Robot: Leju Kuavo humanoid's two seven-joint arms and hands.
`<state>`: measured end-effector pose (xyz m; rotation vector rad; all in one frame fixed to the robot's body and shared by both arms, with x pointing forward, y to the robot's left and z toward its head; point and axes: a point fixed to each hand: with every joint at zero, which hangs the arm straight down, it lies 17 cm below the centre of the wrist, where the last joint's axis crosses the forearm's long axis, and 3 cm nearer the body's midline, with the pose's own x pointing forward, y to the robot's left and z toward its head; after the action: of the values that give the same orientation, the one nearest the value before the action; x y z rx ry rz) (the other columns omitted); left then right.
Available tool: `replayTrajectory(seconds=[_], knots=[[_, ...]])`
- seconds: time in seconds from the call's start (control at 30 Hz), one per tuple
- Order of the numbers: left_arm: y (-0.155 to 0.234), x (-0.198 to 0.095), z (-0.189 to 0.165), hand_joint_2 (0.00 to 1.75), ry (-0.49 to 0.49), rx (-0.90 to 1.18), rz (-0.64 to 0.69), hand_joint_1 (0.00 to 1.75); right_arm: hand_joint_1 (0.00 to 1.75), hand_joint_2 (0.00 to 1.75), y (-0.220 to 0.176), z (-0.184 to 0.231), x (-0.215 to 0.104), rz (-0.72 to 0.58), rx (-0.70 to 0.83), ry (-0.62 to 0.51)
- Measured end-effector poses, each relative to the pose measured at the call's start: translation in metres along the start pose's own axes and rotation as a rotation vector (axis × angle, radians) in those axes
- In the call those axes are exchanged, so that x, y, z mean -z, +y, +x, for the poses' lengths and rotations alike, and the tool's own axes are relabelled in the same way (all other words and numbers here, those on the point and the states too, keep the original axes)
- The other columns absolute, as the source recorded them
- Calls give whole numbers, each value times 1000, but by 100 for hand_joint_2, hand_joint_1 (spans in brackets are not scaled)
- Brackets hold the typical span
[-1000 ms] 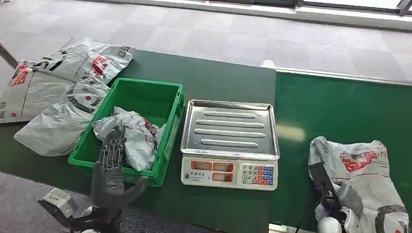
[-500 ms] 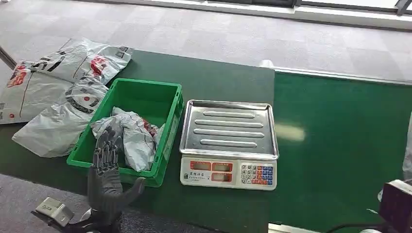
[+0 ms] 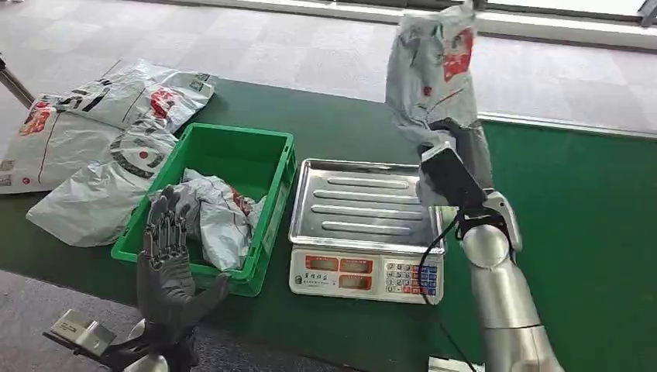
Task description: Moved the parcel from conveyor to table for the left to box.
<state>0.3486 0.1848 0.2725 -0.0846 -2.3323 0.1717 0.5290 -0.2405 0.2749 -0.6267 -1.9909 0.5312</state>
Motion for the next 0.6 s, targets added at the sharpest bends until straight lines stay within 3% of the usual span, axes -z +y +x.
replayTrajectory(seconds=[0.13,0.23,0.37,0.6], knots=[[1,1,-1,175,-2,6,-3,0,175,175,36,9,6,144,-23,-34],[1,10,0,175,-21,5,-4,0,175,175,113,34,9,363,-37,-92],[0,20,-3,175,-21,-1,-6,0,175,175,193,66,-15,535,-12,-143],[-7,38,-12,175,-19,-15,-27,0,175,175,238,72,-46,669,4,-130]])
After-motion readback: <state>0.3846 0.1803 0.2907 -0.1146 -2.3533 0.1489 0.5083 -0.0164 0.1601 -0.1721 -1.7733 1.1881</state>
